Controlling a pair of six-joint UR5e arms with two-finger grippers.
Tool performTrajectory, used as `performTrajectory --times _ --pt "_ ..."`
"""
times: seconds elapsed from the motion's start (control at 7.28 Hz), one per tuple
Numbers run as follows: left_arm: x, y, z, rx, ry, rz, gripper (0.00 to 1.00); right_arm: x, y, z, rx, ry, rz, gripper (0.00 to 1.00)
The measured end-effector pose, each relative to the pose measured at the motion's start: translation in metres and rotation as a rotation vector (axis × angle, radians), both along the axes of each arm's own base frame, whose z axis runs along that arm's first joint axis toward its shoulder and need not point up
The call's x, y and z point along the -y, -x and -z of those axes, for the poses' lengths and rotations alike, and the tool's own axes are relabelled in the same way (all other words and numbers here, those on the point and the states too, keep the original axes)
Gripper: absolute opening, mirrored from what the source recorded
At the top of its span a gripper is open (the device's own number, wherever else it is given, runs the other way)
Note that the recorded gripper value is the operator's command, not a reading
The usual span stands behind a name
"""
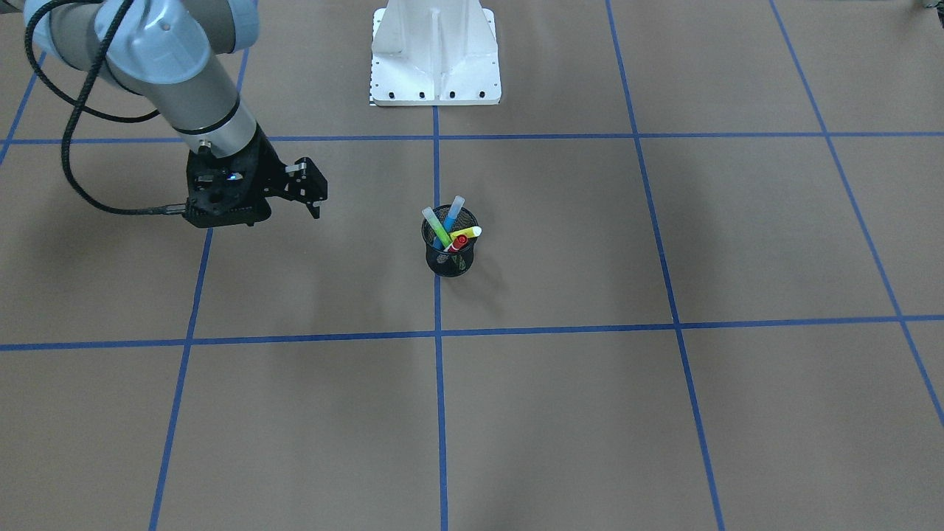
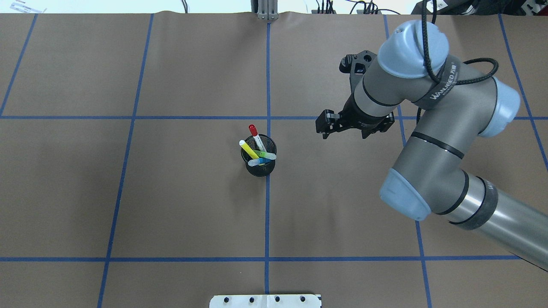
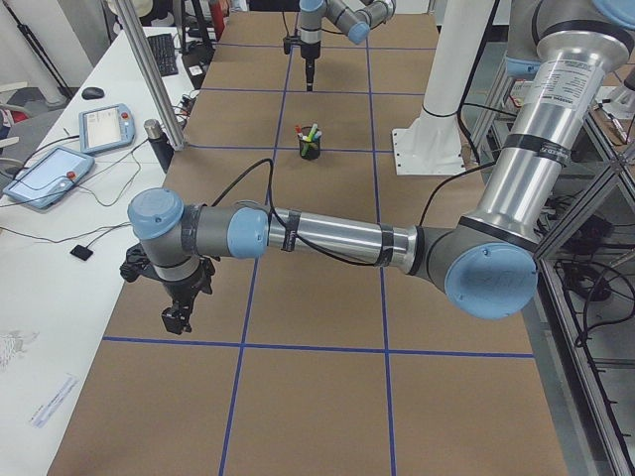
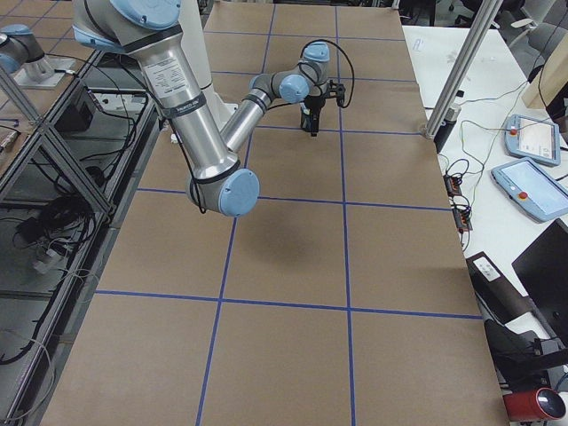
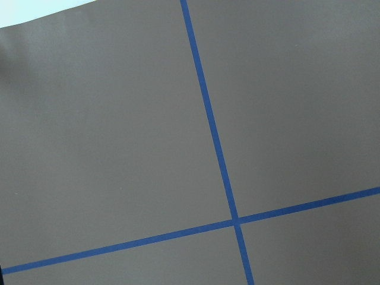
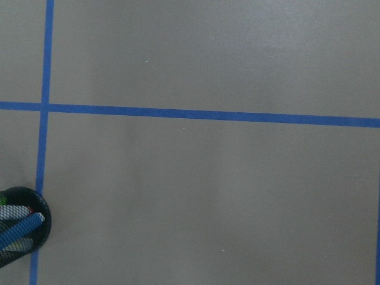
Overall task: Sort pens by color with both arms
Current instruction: 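Move the right gripper over the black mesh pen cup, then lower the right gripper onto the blue highlighter in the cup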
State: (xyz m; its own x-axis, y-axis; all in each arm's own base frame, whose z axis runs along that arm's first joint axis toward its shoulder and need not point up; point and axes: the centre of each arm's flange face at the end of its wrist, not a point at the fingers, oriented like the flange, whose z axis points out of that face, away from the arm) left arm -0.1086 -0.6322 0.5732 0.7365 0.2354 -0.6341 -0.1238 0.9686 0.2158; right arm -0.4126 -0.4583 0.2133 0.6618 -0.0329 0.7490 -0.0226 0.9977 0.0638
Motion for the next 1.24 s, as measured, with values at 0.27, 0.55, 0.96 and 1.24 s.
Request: performTrajectory --times 0.27,0.55,0.96,1.24 --pt "-0.001 0.0 0.0 0.0 -0.003 0.0 1.0 -0.018 0.033 0.033 -0.006 0.001 -0.014 0.99" --pt "-0.001 0.0 0.0 0.0 -0.004 0.0 1.0 -0.038 0.071 0.06 -0.026 0.006 -0.031 0.99" --pt "-0.001 0.0 0.001 0.0 -0.006 0.0 1.0 -0.051 0.124 0.093 -0.06 0.014 -0.05 0.99" --pt "-0.001 0.0 0.001 0.0 -0.006 -0.001 1.0 -0.05 0.157 0.114 -0.078 0.021 -0.058 0.99"
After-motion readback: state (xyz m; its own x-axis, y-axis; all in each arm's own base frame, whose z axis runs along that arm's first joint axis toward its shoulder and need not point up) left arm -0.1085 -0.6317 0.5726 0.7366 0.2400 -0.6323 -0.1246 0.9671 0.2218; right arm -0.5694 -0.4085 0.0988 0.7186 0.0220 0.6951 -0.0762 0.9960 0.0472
